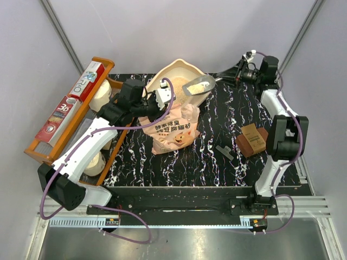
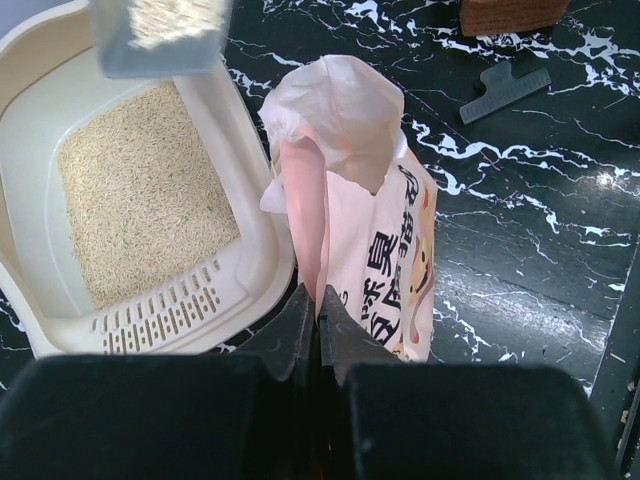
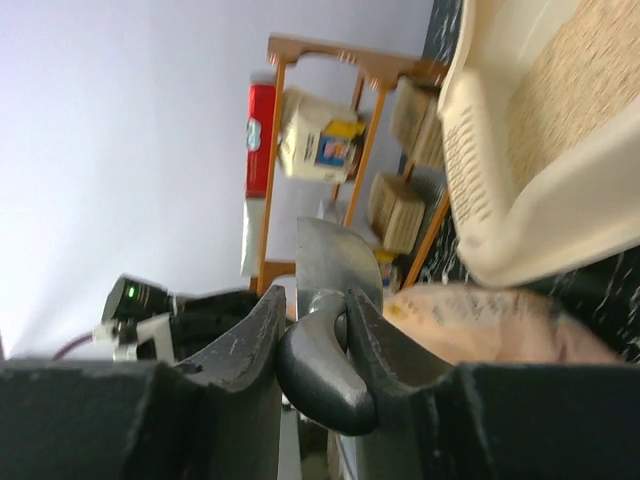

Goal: Fill the litter box with clean litter

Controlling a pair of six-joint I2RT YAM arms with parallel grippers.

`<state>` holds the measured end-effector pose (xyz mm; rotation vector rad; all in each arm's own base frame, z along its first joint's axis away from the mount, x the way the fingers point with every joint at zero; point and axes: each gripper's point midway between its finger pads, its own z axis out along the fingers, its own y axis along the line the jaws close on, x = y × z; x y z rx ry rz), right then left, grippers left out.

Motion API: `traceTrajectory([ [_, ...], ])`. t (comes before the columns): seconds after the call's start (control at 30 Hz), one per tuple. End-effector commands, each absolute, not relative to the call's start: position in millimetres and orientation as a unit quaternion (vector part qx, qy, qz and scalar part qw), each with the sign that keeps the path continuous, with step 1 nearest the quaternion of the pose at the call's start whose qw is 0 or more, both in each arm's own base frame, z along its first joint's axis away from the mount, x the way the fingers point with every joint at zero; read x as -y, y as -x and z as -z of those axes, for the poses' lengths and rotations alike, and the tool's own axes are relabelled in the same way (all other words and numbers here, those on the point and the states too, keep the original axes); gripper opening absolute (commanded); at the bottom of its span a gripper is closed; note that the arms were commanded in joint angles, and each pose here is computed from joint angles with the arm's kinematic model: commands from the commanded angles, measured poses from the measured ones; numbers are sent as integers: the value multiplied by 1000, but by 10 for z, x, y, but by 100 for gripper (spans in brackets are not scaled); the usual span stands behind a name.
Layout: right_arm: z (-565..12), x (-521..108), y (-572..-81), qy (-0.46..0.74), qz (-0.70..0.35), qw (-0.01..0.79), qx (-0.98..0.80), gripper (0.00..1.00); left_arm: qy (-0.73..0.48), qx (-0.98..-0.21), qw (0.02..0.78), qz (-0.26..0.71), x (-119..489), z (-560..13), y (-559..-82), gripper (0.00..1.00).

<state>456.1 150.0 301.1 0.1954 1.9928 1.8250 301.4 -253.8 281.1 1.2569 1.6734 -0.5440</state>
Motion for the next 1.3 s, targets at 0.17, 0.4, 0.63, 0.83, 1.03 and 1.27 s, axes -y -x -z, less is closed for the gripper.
traceTrajectory([
  [0.17, -3358, -1419, -5642, -63, -525, 416, -740, 0, -529, -653, 511, 182, 2449, -3105, -2999, 0],
  [0.4, -3298, -1638, -6108, 4, -316, 543, -778, 0, -531, -641, 519, 194, 2499, -3158, -2951, 0],
  [0.63, -3412, -2025, -6115, 128, -180, 604, -766, 0, -548, -588, 555, 215, 2467, -3281, -2655, 0],
  [0.83, -3519, -2062, -5928, 185, -96, 619, -757, 0, -504, -594, 581, 235, 2483, -3365, -2652, 0],
  [1.03, -4473, -2086, -5023, 230, -171, 645, -708, 0, -472, -622, 581, 230, 2513, -3344, -2925, 0],
  [1.27, -4445, -2225, -3747, 265, -320, 525, -743, 0, -448, -625, 598, 224, 2567, -3506, -3061, 0],
])
